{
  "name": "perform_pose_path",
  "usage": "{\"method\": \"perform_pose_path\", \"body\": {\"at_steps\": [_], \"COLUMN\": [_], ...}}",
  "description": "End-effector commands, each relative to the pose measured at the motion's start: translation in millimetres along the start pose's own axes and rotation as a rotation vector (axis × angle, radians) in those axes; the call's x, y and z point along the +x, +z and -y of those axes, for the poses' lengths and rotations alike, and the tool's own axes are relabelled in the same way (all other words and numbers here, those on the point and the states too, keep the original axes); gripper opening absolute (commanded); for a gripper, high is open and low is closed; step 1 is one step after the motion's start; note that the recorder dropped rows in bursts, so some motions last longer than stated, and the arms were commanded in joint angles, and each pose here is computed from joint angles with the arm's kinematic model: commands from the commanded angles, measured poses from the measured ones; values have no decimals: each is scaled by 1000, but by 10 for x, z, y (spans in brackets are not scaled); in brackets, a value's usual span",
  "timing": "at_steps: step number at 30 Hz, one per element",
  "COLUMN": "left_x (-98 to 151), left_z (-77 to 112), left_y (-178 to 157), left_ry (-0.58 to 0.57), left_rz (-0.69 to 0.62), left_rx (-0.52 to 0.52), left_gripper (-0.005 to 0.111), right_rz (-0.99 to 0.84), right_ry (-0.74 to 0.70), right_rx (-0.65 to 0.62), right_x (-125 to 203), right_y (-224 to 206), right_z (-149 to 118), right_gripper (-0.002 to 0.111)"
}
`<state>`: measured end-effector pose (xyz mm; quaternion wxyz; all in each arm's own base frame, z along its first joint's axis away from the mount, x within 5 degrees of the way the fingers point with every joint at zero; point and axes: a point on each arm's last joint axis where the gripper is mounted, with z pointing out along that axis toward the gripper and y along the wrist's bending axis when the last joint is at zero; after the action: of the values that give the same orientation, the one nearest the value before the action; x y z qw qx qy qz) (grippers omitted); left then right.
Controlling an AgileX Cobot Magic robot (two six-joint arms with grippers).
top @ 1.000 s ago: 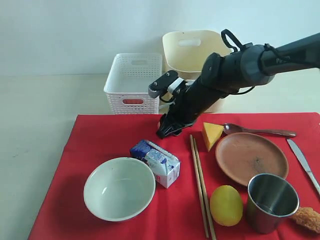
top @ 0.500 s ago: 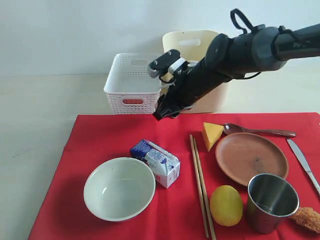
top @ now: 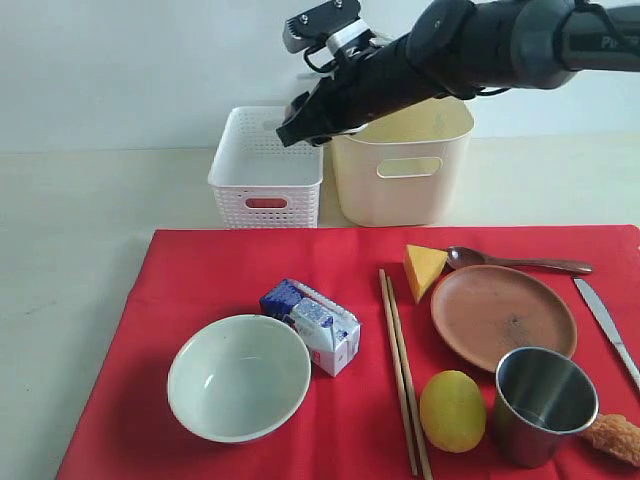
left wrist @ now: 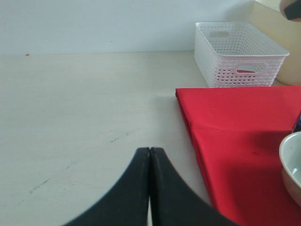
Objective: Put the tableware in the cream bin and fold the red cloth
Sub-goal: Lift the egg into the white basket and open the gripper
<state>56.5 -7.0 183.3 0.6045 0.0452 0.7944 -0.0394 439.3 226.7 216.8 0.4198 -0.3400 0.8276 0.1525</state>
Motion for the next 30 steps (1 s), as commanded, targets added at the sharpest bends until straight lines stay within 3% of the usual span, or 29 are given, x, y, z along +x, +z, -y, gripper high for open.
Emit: {"method": "perform_pose_path", "body": {"at_steps": [1,15,18,25,30], "left_x": [3,3,3,3,3], "left_z": [-1,-1,-1,-1,-1], "left_y": [0,0,0,0,0], "left_ry": [-12,-12,-12,-12,-12], "left_rz": [7,7,7,7,7], "left_rx": [-2,-2,-2,-2,-2], "left_gripper": [0,0,0,0,0], "right_rz": [30,-27,-41,-36,-9], "right_ry": [-11,-14,-12,-16,-26], "right_rx": [13,-32,-37,-34,-37], "right_x": [-53,185,250,221,75], "right_y": [178,699,765,740,604], "right_z": [70,118,119,121,111], "right_gripper": [0,2,13,58,78]}}
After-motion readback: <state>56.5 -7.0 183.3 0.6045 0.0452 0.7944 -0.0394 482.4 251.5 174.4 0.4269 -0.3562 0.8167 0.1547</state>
